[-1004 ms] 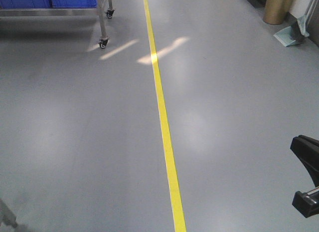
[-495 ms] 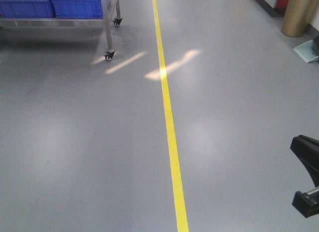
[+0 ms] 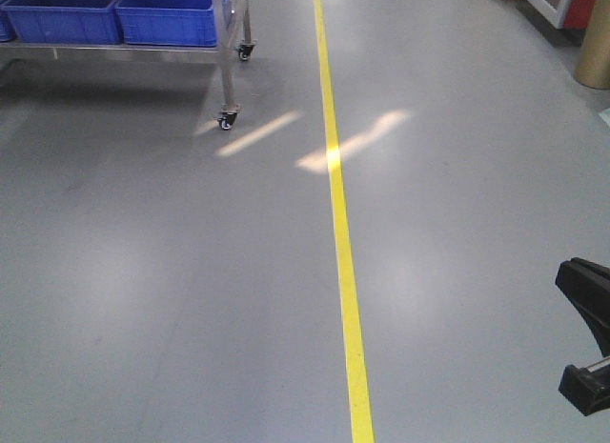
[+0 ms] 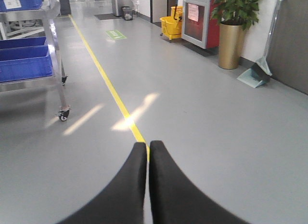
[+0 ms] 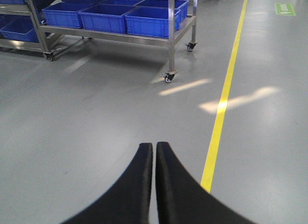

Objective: Move and align brake pads A on conveyor
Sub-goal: 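Drive up to the steel table under the blue bins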

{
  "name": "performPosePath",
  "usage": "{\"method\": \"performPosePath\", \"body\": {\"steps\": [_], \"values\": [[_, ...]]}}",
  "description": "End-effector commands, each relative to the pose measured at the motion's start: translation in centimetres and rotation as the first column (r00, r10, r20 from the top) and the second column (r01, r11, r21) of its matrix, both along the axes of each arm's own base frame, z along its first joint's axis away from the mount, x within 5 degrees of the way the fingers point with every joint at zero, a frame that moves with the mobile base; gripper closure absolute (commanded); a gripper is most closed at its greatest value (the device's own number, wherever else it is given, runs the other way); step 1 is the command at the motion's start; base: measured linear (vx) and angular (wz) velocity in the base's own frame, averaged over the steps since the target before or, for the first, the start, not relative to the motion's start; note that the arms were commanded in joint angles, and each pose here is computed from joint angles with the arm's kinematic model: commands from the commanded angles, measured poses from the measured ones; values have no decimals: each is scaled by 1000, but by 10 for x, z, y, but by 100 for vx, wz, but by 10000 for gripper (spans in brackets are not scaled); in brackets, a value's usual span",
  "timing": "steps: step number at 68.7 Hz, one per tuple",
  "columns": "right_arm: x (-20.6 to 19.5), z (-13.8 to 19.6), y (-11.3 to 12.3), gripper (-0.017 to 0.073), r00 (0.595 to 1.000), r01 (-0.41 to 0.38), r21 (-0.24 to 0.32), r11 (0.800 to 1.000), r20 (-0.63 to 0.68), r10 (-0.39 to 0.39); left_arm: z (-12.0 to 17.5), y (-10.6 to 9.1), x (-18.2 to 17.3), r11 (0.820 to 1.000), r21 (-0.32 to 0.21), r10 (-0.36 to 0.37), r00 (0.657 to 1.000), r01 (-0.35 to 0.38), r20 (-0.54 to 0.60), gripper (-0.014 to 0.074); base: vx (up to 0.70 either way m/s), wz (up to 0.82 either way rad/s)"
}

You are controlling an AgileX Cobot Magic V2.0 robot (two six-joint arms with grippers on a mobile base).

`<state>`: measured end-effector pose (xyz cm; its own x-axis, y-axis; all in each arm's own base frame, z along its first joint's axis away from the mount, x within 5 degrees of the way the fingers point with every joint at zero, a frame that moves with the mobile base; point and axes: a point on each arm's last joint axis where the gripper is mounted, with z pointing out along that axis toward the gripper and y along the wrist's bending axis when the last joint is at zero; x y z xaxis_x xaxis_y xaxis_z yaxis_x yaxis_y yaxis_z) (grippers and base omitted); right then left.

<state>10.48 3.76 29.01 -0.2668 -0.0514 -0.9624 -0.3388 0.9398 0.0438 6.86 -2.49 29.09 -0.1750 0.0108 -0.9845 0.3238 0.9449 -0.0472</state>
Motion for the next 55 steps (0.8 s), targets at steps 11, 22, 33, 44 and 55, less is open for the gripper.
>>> {"method": "performPosePath", "body": {"steps": [11,22,33,44,55], "values": [[3,16,-1,567,995,18,21,1000,95,-20,14,0,2,999,-33,4,997,-2,79,599,15,28],[3,16,-1,567,995,18,21,1000,95,-20,14,0,2,999,-33,4,997,-2,79,599,10,49],[3,16,-1,567,995,18,21,1000,94,-20,14,0,2,999,-33,4,997,-2,79,599,9,67],[3,16,-1,567,995,18,21,1000,94,-20,14,0,2,999,-33,4,997,-2,79,599,7,85],[3,16,-1,567,995,18,21,1000,95,-20,14,0,2,999,-33,4,997,-2,79,599,6,88]]}}
